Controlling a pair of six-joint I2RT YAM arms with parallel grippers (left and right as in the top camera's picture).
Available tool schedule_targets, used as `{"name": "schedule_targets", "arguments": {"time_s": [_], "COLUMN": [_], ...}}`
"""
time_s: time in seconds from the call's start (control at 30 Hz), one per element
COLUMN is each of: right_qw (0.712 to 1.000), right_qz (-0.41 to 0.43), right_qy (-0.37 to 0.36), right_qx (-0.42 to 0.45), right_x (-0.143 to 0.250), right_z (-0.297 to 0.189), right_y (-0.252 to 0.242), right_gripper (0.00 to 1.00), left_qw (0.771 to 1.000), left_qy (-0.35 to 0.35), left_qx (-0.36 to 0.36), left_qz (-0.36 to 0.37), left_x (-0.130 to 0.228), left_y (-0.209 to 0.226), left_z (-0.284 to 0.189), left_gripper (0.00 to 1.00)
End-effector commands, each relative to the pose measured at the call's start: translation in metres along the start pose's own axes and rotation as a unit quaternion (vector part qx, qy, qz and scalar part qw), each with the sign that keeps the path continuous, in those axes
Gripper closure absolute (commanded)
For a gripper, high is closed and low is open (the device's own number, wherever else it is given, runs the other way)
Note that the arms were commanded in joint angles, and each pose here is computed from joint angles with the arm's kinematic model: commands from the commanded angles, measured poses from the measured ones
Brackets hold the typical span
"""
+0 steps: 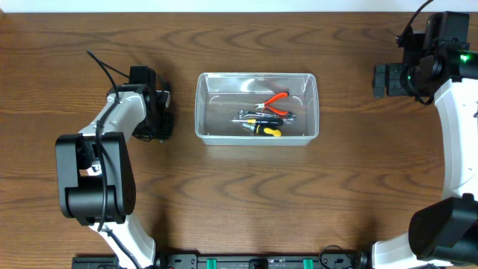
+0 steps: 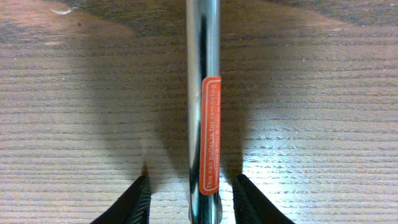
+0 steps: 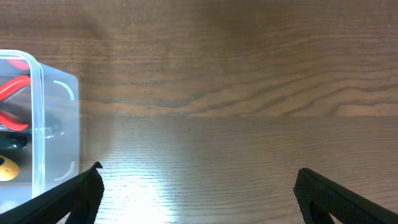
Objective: Pack container
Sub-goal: 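Lower and close the left gripper on the orange-striped screwdriver shaft, then carry the screwdriver with the left gripper into the container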
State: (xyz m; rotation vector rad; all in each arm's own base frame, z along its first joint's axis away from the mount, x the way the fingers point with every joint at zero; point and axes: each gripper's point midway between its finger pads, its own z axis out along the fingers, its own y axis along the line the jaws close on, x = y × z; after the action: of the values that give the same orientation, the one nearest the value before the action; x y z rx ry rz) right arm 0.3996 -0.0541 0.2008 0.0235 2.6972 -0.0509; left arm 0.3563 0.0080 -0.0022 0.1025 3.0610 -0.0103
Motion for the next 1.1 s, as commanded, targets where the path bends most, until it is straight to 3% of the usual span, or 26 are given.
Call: {"name": "schedule_targets", "arguments": {"time_s": [0.0,0.33,0.4,0.5,0.73,0.9,1.07], "right_qw": [1.0,1.0,1.0,1.0,1.0,1.0,1.0], "right_qz": [-0.003,-0.003,-0.003,-0.003,-0.003,-0.003,-0.003], "right_qy": [-0.001,-0.001,-0.001,-0.001,-0.001,-0.001,-0.002], "right_qx": [0.006,0.006,0.006,0.006,0.006,0.006,0.006], "right_x": [-0.001,-0.001,-0.001,-0.001,-0.001,-0.001,-0.001], "right_z": [0.0,0.0,0.0,0.0,0.0,0.0,0.0], "right_y": [-0.005,-0.005,-0.005,-0.005,-0.005,-0.005,-0.005], "right_gripper": [0.01,0.01,0.01,0.01,0.01,0.01,0.01], "left_qw": [1.0,1.0,1.0,1.0,1.0,0.998,0.986], "left_qy": [0.014,0.013,0.013,0.013,0.001,-0.044,-0.164], "left_qx": [0.005,0.005,0.005,0.005,0.004,0.001,-0.001], "left_qz": [0.001,0.001,0.001,0.001,0.001,-0.034,-0.04], "left_x": [0.009,0.009,0.009,0.009,0.003,-0.019,-0.054], "left_y": [-0.002,-0.002,-0.002,-0.002,-0.002,0.0,-0.005], "left_z": [0.005,0.004,0.004,0.004,-0.006,-0.06,-0.152], "left_gripper": [0.7,0.81,0.9,0.94,0.94,0.94,0.94]}}
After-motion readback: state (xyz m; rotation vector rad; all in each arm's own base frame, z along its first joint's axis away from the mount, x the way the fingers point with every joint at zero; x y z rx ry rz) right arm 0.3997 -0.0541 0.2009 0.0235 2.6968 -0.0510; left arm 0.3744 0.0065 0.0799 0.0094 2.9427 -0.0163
